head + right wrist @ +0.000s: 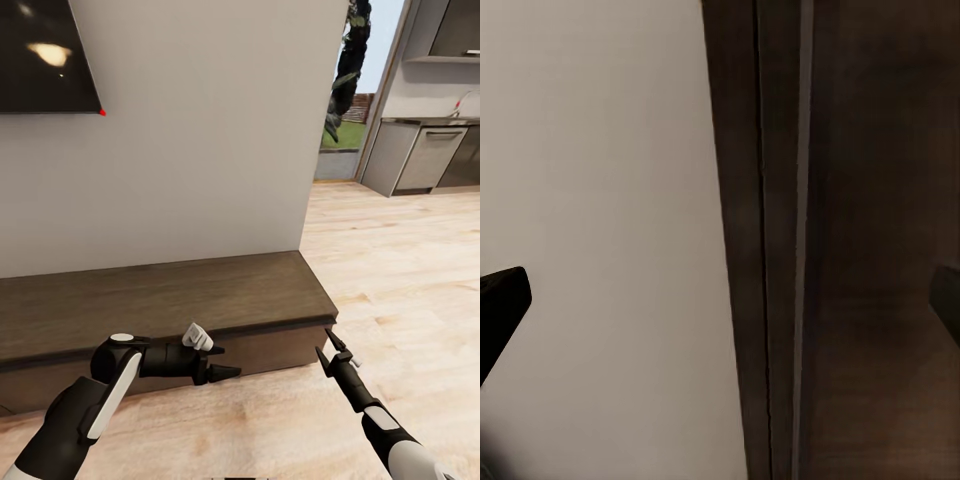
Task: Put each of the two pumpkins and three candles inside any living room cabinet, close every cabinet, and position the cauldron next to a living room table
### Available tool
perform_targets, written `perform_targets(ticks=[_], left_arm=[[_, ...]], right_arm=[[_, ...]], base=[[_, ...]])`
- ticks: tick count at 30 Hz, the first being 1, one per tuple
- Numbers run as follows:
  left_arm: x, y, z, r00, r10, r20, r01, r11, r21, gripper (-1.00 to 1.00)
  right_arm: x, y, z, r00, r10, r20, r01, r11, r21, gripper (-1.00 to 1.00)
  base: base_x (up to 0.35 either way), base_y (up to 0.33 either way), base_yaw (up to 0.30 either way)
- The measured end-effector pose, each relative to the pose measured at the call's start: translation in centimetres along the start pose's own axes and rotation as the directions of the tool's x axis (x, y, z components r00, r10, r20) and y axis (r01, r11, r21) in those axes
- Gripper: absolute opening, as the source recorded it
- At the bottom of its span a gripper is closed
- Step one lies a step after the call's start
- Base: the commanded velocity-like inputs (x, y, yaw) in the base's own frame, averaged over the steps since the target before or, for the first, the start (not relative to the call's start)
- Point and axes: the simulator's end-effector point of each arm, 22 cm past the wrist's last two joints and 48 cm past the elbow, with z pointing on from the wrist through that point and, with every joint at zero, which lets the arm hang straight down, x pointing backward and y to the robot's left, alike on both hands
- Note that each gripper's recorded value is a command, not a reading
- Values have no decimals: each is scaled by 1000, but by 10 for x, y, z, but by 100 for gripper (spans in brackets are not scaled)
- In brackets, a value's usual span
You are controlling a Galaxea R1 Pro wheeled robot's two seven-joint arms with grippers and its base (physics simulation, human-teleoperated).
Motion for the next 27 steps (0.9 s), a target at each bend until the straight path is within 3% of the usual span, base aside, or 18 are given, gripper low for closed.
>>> perform_targets(ticks=[5, 12, 27], left_arm=[[4, 4, 2, 1000, -10, -5, 10, 1000, 2, 100], [12, 13, 8, 999, -36, -17, 36, 999, 7, 100], [13, 13, 8, 999, -36, -17, 36, 999, 7, 100]], right_arm=[[-1, 1, -1, 1000, 4, -1, -4, 1000, -27, 100], [-1, -13, -4, 1000, 12, 1, -12, 1000, -14, 100], [-1, -6, -4, 1000, 13, 0, -13, 999, -45, 100]], base=[[0, 0, 0], [0, 0, 0], [0, 0, 0]])
